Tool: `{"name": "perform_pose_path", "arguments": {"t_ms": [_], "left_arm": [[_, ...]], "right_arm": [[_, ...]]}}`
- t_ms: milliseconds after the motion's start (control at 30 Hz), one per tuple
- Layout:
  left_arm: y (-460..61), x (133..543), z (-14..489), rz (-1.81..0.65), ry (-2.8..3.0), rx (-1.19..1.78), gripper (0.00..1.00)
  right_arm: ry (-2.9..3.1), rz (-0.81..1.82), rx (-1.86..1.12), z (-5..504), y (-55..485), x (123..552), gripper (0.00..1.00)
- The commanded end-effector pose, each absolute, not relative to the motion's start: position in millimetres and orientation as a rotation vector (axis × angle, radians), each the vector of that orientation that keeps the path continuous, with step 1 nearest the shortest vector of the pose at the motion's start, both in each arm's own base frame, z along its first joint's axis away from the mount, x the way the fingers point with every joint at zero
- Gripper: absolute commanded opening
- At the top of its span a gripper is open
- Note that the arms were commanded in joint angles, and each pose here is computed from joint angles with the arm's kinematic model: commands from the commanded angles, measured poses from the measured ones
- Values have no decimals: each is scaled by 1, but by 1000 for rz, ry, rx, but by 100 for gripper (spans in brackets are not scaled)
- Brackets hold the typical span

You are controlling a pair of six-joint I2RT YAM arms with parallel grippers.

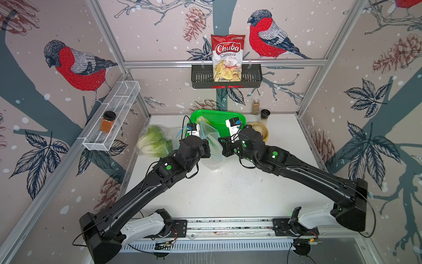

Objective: Put the chinese cabbages into a zipper bag and zip it
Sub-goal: Open the zipper of the food storage bag at the center of the board.

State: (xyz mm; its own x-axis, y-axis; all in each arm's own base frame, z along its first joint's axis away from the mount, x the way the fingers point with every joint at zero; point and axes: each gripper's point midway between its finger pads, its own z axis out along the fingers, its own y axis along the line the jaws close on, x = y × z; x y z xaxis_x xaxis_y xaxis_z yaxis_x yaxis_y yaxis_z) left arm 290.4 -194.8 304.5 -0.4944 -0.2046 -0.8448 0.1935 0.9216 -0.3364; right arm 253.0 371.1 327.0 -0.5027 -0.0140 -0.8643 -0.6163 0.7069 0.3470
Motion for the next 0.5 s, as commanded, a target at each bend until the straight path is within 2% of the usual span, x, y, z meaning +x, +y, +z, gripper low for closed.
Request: {"name": "perform_pose_path", "arguments": {"t_ms": [0, 200, 367, 467], "left_arm": [[-187, 293, 323, -463, 1967, -22, 0], [-179, 281, 335, -356, 2016, 144, 0], [-195, 273, 305, -356, 2142, 291, 0], [-206, 272, 284, -383, 2184, 322, 0]], "right_arm": [[1953, 866, -447, 334, 375, 251, 10], [1969, 1023, -417, 326, 386, 233, 16], [2011, 1046, -286, 298, 364, 238, 32], [2088, 1036, -218, 267, 347, 243, 37]]}}
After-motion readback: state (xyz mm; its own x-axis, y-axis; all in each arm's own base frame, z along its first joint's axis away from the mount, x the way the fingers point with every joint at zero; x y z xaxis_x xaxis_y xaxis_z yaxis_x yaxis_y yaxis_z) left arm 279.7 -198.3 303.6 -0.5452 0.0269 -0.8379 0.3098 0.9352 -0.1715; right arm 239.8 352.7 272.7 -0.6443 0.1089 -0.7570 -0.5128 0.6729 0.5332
